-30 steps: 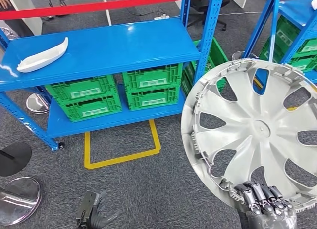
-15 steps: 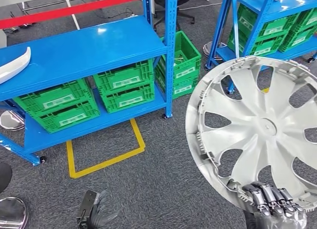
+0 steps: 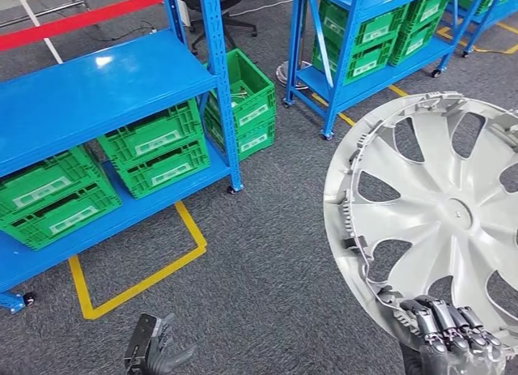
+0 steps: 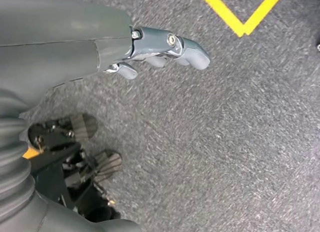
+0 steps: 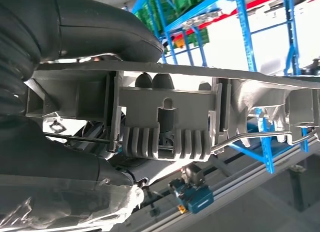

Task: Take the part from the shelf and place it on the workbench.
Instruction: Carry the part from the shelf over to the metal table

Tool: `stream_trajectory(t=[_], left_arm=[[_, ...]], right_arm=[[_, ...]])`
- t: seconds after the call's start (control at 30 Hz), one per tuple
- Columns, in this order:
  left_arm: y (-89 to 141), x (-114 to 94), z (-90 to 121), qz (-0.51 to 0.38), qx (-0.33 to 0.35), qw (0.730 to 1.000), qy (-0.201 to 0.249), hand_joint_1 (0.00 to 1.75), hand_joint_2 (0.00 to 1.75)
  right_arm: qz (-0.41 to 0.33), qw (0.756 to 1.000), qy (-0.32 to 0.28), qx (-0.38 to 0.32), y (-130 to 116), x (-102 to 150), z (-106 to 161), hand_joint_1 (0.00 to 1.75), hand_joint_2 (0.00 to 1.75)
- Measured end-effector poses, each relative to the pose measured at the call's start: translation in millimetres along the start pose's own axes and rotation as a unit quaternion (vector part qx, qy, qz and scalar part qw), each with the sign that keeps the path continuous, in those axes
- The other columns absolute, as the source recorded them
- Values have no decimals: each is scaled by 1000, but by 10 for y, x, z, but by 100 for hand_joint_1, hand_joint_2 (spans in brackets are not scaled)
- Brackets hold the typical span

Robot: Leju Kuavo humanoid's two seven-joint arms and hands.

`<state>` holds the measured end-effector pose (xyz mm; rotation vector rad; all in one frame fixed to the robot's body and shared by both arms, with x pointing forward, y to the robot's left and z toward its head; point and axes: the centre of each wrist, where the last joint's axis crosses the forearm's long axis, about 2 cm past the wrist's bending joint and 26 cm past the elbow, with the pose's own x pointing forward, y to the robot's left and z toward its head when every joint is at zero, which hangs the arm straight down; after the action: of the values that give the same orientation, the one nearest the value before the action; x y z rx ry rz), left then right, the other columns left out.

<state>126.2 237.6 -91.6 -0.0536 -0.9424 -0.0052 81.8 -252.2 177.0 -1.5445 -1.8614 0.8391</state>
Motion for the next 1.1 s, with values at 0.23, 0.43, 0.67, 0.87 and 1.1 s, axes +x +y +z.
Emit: stream_trajectory(t=[0.23, 0.43, 0.67, 0.87, 1.1], left_arm=[[15, -28, 21, 1, 2, 1000, 1, 0, 175], [31, -15, 10, 0, 3, 1000, -1, 0, 175], [41, -9, 5, 0, 3, 1000, -2, 0, 175], [41, -10, 5, 0, 3, 1000, -2, 0, 175], [42, -11, 6, 0, 2, 1000, -2, 0, 175]], right_arm=[[-3, 1000, 9, -3, -7, 12, -11, 175, 175], [-3, 1000, 1, -2, -8, 6, -5, 175, 175], [-3, 1000, 0, 0, -8, 5, 3, 175, 175], [-3, 1000, -1, 0, -8, 4, 3, 175, 175], [-3, 1000, -3, 0, -8, 4, 3, 175, 175]])
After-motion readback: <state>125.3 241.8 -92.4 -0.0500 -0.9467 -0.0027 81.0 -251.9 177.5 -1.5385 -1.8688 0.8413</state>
